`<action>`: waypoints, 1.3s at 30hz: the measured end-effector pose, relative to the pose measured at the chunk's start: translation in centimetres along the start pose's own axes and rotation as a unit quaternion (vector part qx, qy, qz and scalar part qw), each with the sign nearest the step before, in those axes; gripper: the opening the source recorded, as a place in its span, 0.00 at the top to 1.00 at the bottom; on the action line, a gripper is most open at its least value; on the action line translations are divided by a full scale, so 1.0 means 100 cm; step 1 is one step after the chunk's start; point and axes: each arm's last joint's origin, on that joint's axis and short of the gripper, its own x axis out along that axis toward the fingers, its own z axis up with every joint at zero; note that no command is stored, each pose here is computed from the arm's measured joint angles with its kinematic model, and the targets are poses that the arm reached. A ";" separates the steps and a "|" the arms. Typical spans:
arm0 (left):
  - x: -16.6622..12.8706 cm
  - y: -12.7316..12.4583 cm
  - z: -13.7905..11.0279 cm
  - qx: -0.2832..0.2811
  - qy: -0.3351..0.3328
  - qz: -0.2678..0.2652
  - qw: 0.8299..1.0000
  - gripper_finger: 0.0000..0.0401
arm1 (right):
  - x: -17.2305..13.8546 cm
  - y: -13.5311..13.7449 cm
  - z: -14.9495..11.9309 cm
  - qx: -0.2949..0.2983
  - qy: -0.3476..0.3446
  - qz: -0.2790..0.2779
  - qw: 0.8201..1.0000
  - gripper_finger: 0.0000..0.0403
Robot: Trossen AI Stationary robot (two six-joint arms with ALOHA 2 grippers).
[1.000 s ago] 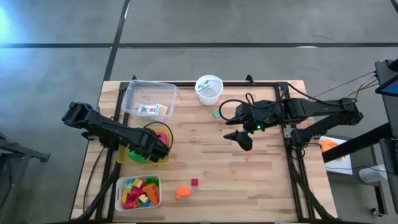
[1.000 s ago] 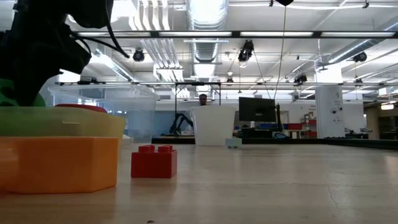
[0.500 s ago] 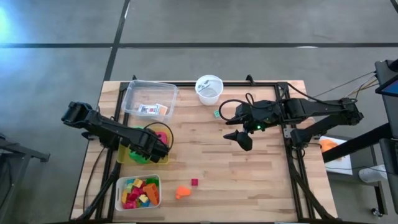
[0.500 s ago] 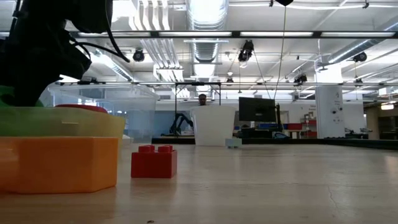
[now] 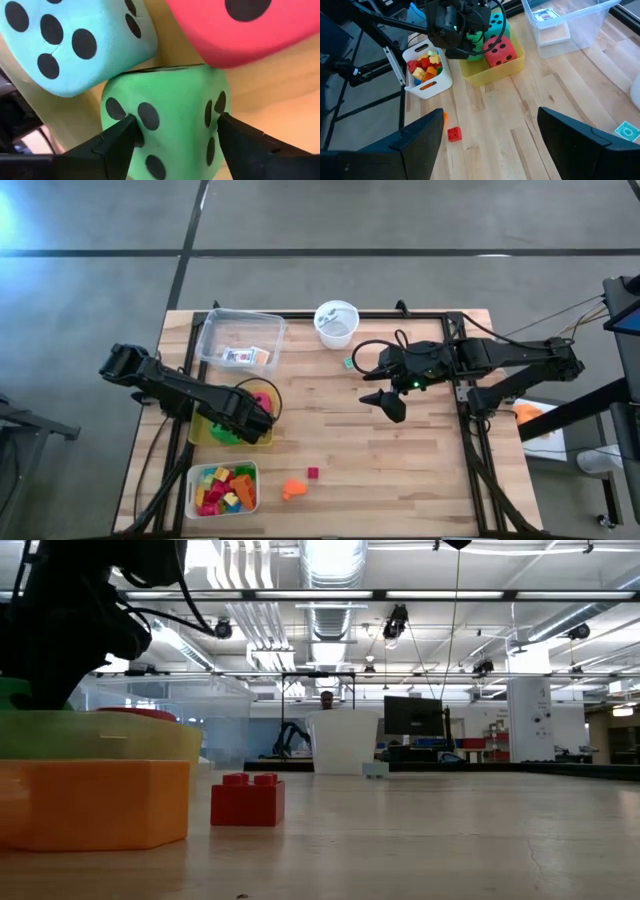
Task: Pick & Place Toys
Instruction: Put the green die into the yellow bin, then put the orange game piece into the white bin
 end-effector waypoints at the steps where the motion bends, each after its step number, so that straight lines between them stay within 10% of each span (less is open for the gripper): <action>1: -0.002 -0.001 0.000 0.000 0.000 -0.006 1.000 0.36 | 0.000 0.000 0.000 0.000 0.000 0.000 1.000 0.21; 25: -0.050 -0.014 -0.001 0.063 0.001 -0.084 0.994 0.41 | 0.000 0.000 0.000 0.000 0.000 0.000 1.000 0.21; 39: -0.066 -0.037 0.001 0.187 -0.040 -0.212 0.958 0.90 | 0.000 0.000 0.000 0.000 0.000 0.000 1.000 0.21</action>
